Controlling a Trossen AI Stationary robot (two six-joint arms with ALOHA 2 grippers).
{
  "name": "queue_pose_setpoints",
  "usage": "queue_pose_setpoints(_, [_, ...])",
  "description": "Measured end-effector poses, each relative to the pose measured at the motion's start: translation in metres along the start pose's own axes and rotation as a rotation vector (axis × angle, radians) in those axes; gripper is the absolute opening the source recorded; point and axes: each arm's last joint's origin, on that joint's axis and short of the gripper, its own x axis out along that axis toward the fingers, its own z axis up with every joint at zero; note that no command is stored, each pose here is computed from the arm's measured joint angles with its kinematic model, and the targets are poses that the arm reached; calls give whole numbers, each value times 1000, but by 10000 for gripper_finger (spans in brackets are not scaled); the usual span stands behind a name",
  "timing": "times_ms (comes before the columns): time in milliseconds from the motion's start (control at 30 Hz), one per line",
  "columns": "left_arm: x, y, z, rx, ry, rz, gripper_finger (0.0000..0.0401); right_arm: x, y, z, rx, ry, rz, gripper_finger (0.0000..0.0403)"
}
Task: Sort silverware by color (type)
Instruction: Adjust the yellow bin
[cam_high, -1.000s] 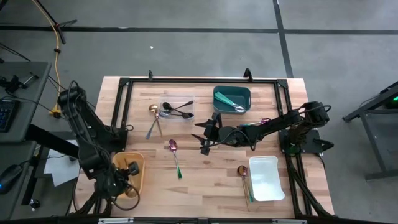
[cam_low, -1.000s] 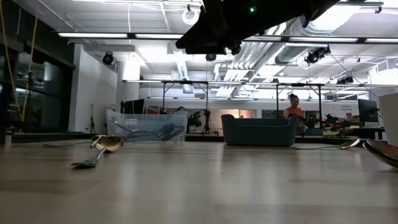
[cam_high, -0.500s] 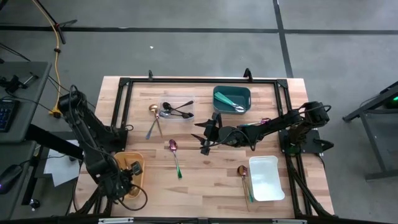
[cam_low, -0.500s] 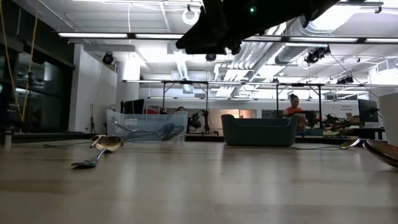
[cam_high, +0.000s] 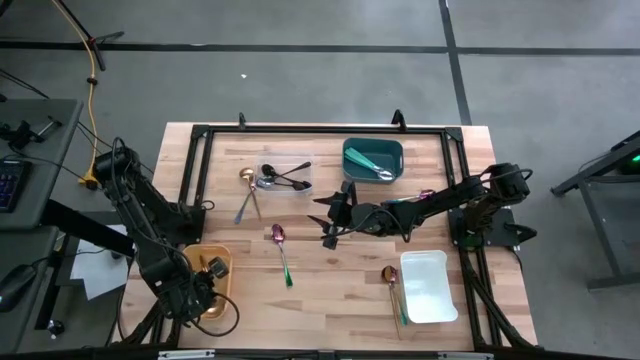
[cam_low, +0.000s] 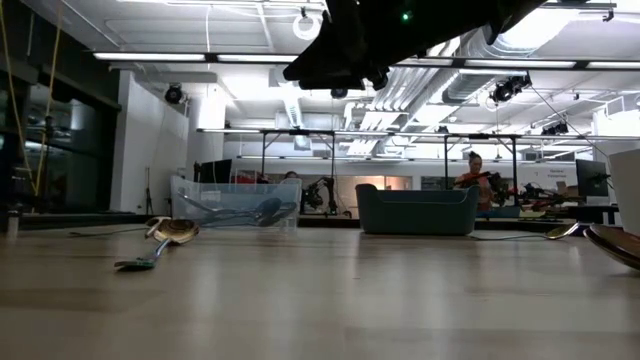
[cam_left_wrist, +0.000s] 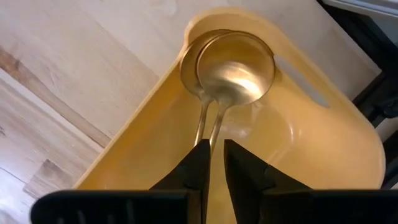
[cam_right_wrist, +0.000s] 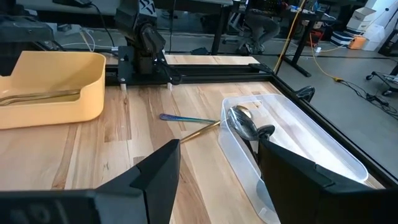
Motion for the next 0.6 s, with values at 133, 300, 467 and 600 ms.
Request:
queue_pose_setpoints(133, [0, 2, 2, -8, -14, -1, 41, 0, 0, 0, 0, 0, 0, 213])
queue_pose_setpoints(300, [1, 19, 3, -62, -5, 49, 19, 0, 0, 0, 0, 0, 0, 213])
queue_pose_setpoints(467, [12, 38, -2, -65, 11, 39, 4, 0, 0, 0, 0, 0, 0, 213])
queue_pose_setpoints(600, [20, 43, -7, -53, 33, -15, 1, 0, 0, -1, -4, 7, 0, 213])
